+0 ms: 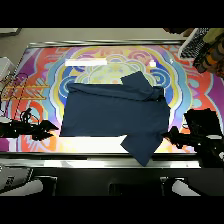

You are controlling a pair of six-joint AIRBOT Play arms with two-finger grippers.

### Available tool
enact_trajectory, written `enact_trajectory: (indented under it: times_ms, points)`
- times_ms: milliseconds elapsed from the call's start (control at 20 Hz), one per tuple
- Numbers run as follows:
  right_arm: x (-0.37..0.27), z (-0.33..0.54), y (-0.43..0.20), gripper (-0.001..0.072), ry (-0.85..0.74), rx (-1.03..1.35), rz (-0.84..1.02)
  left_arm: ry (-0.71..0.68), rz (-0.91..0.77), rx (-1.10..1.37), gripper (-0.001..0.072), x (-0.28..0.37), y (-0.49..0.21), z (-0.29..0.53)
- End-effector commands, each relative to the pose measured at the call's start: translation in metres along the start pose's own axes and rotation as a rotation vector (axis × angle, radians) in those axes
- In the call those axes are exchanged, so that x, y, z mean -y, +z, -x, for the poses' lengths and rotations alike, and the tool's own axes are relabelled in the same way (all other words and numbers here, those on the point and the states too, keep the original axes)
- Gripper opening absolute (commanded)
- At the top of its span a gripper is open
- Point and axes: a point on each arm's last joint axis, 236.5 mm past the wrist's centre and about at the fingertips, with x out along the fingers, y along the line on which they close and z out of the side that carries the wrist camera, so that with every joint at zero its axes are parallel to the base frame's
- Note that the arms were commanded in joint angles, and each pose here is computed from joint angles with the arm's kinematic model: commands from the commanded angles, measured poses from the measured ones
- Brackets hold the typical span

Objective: Fold the clothes and pants, and hang the long-sleeved shirts on hangers.

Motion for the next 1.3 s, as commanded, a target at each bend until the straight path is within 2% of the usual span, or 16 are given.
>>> enact_trajectory:
  times_ms: [0, 300, 350, 400, 450, 500, 550, 600, 800, 950, 1100, 1250]
  points:
    - [-0.004, 0.000, 0.000, 0.0034, 0.014, 0.000, -0.005, -0.023, -0.006, -0.061, 0.0599, 0.004, -0.013, -0.013]
    - [-0.006, 0.001, -0.002, 0.0034, 0.021, -0.009, -0.004, -0.005, -0.009, -0.115, 0.0590, 0.007, -0.020, -0.039]
    - [-0.006, 0.001, -0.003, 0.0034, 0.022, -0.011, -0.004, -0.002, -0.008, -0.105, 0.0448, 0.006, -0.017, -0.039]
    - [-0.006, 0.001, -0.003, 0.0034, 0.022, -0.011, -0.003, 0.001, -0.009, -0.099, 0.0247, 0.006, -0.016, -0.039]
    - [-0.007, 0.002, -0.002, 0.0034, 0.022, -0.007, 0.001, 0.001, -0.010, -0.098, 0.0169, 0.006, -0.015, -0.039]
    - [-0.008, 0.003, -0.001, 0.0034, 0.022, 0.001, 0.007, 0.001, -0.010, -0.098, 0.0168, 0.006, -0.015, -0.039]
    - [-0.010, 0.005, 0.000, 0.0034, 0.023, 0.010, 0.015, 0.001, -0.011, -0.098, 0.0127, 0.006, -0.015, -0.039]
    - [-0.014, 0.008, 0.001, 0.0034, 0.029, 0.020, 0.024, 0.001, -0.014, -0.097, 0.0015, 0.006, -0.015, -0.039]
    - [-0.061, 0.028, 0.016, 0.0032, 0.166, 0.095, 0.116, -0.028, -0.032, -0.045, 0.0012, 0.021, 0.001, -0.030]
    - [-0.117, 0.026, 0.035, 0.0030, 0.167, 0.139, 0.287, -0.032, -0.136, 0.069, 0.0011, 0.055, 0.035, -0.011]
    - [-0.204, 0.044, 0.076, 0.0031, 0.101, 0.301, 0.478, -0.053, -0.264, 0.210, 0.0011, 0.119, 0.073, 0.027]
    - [-0.312, 0.123, 0.107, 0.0031, 0.145, 0.525, 0.671, -0.102, -0.421, 0.416, 0.0011, 0.202, 0.107, 0.104]
